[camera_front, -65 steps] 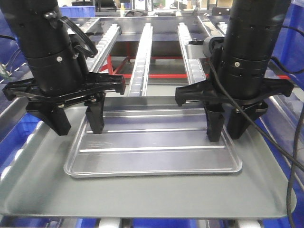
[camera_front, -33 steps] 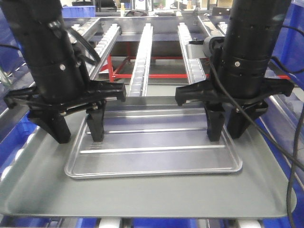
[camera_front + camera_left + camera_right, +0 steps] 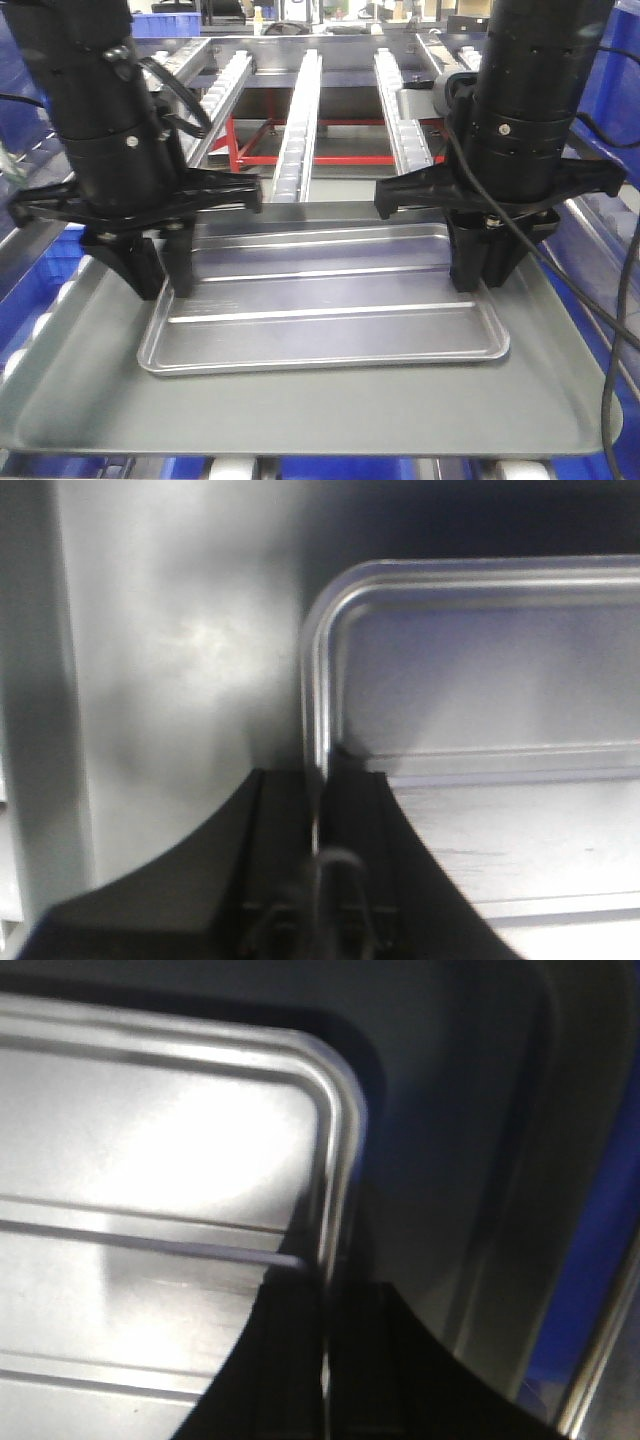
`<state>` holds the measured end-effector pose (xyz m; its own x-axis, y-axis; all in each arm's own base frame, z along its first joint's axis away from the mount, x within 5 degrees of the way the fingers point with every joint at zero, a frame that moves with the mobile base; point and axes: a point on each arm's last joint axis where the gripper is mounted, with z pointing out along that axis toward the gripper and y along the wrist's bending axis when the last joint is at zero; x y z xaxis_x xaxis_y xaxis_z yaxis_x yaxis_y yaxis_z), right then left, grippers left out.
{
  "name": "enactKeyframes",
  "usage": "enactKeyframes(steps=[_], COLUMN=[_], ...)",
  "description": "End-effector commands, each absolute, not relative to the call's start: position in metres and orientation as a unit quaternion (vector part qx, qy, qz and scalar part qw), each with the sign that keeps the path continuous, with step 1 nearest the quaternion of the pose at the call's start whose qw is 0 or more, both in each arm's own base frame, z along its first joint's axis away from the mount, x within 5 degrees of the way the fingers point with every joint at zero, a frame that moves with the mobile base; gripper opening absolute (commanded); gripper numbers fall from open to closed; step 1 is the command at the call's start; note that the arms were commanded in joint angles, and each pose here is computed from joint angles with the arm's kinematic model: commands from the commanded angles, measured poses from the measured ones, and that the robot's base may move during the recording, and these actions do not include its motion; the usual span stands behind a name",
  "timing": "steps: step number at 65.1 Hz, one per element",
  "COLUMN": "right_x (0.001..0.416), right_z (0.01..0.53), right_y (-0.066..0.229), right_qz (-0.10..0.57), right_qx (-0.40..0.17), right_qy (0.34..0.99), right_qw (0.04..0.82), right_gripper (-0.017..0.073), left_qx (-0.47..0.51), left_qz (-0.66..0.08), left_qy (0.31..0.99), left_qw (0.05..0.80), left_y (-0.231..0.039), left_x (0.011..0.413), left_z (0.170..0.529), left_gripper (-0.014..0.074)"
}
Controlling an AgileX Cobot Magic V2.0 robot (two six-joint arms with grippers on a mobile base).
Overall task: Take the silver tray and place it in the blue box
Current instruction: 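Close both grippers on the silver tray's rims, then lift the silver tray up off the grey tray with both grippers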
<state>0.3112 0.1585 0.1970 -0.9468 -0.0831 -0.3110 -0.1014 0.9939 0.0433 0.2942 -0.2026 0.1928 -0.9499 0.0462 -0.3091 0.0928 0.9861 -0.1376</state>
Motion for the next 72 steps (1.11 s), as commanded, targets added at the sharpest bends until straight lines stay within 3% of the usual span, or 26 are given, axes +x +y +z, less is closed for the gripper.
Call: enactKeyframes(steps=[1, 15, 40, 72], right_x=[0.315, 0.309, 0.27, 0.2], right_z=[0.216, 0.233, 0.307, 0.365], right_y=[0.16, 0.156, 0.134, 0.133], right_qz=[0.045, 0.049, 0.073, 0.118], right_qx=[-0.054, -0.051, -0.041, -0.071], right_qy=[0.978, 0.976, 0.96, 0.942], right_qw=[0.198, 0.207, 0.267, 0.306], right_gripper=[0.0056, 0.0056, 0.0056, 0.0056], left_qx=[0.034, 0.033, 0.063, 0.093], left_qz=[-0.095, -0.111, -0.104, -0.13], left_qy=[0.978, 0.972, 0.951, 0.937], left_qw=[0.182, 0.206, 0.284, 0.311], left_y=[-0.206, -0.206, -0.201, -0.182], left_x=[0.297, 0.296, 0.266, 0.195], left_z=[0.204, 0.231, 0.332, 0.392], left_gripper=[-0.0097, -0.0096, -0.0096, -0.0096])
